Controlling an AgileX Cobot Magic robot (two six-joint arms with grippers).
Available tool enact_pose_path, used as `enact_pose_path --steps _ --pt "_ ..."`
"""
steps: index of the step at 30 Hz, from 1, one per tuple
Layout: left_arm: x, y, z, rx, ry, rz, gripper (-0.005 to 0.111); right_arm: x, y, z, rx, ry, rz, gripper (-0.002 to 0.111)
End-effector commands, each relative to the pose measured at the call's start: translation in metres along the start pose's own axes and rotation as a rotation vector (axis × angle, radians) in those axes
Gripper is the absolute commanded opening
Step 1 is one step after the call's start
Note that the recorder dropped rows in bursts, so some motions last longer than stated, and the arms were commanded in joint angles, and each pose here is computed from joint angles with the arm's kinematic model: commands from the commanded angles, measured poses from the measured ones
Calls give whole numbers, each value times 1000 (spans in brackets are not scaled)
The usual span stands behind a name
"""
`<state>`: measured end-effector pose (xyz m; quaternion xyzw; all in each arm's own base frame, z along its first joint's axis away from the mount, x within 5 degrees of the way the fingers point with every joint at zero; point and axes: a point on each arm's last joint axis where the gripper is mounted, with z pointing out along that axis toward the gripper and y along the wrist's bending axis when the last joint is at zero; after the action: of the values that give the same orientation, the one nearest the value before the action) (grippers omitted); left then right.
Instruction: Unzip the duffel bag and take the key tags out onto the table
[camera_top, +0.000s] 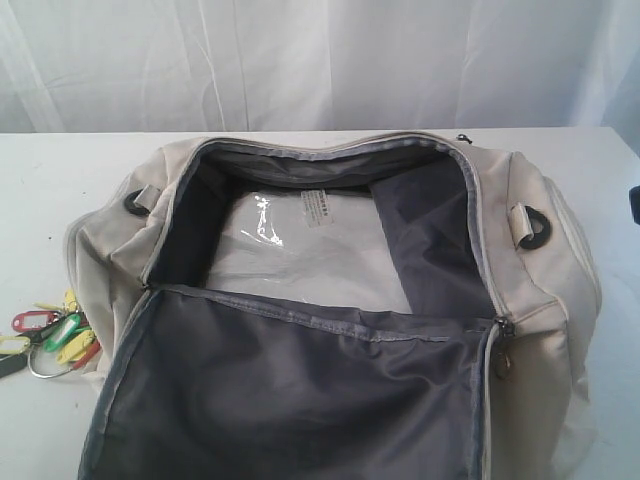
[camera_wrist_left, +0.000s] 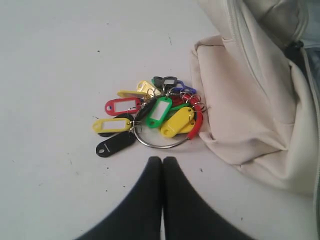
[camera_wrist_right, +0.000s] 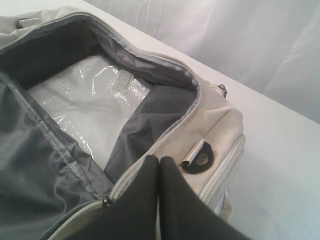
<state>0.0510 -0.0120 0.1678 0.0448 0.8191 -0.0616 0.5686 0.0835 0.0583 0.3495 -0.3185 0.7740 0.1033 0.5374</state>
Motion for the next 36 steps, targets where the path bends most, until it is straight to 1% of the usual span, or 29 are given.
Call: enact_pose_path --steps 1,6,11,14,33,36 --pt "0 0 0 5 -3 -13 0 0 0 0 0 -14 5 0" --pt "1 0 0 -1 -2 0 0 0 0 0 1 -14 -7 0" --pt "1 5 0 -57 7 130 0 0 0 0 1 -14 -7 0" --pt "1 7 0 -71 8 158 0 0 0 0 1 -14 -7 0" --pt "1 7 0 -70 10 158 0 0 0 0 1 -14 -7 0" --pt "1 6 0 -66 9 129 0 0 0 0 1 -14 -7 0"
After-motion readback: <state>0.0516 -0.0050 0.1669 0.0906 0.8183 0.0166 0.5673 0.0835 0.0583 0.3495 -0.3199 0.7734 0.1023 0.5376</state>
